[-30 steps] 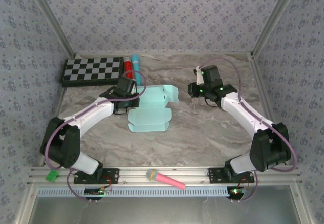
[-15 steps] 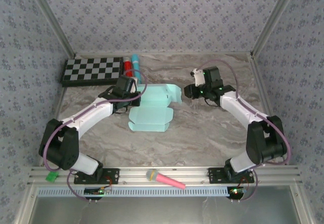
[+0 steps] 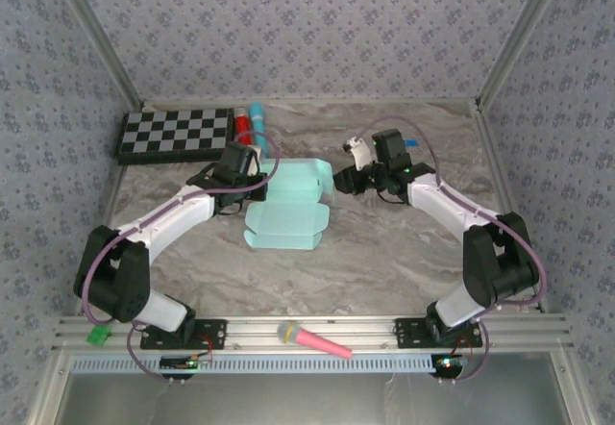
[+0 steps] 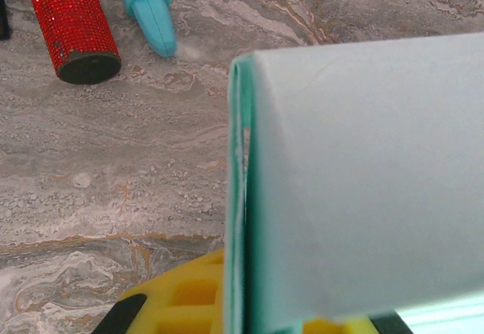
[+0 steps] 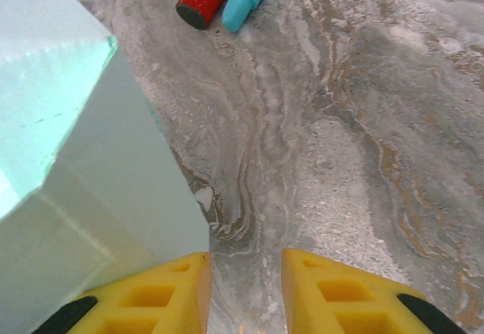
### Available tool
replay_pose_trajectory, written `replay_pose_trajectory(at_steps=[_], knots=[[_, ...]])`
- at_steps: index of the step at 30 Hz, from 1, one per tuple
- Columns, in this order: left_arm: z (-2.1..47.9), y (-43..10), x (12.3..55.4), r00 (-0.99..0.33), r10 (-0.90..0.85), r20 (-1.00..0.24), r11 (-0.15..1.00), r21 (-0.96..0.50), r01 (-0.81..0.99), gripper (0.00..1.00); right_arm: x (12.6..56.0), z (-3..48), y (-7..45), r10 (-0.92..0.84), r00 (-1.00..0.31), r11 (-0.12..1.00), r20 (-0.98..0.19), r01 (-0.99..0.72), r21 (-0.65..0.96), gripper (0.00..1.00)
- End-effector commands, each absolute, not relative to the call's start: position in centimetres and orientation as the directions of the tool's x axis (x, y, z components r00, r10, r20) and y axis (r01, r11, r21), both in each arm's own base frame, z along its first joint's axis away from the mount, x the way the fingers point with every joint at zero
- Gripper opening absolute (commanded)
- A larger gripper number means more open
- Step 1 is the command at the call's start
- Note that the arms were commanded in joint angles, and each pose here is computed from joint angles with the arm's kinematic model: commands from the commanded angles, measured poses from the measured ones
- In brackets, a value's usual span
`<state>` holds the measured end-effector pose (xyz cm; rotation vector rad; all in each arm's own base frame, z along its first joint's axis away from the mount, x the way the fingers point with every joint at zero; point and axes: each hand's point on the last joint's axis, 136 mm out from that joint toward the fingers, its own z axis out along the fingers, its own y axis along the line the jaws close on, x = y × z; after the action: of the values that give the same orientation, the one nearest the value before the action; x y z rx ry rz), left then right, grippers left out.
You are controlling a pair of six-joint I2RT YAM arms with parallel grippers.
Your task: Fold the paper box
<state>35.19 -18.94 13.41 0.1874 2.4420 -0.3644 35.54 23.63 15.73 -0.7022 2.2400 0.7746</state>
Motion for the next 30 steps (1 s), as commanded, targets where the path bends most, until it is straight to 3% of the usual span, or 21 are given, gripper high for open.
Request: replay_pose_trajectory(at_steps=[1, 20, 30], knots=[[16.1, -19.5, 36.4, -0.741, 0.009, -0.672, 0.944, -0.238, 0.227, 0.0, 35.2, 16.3, 25.0, -0.299, -0.609, 0.626, -0.735, -0.706, 0.331, 0.32], [15.4, -19.1, 36.7, -0.756, 0.017, -0.654, 0.956, -0.21, 0.204, 0.0, 33.8, 17.1, 27.4, -0.371, -0.566, 0.545, -0.736, -0.775, 0.32, 0.32], [15.3, -18.7, 36.7, -0.759, 0.02, -0.651, 0.962, -0.194, 0.192, 0.0, 33.5, 17.0, 27.0, -0.406, -0.539, 0.548, -0.738, -0.79, 0.276, 0.41]])
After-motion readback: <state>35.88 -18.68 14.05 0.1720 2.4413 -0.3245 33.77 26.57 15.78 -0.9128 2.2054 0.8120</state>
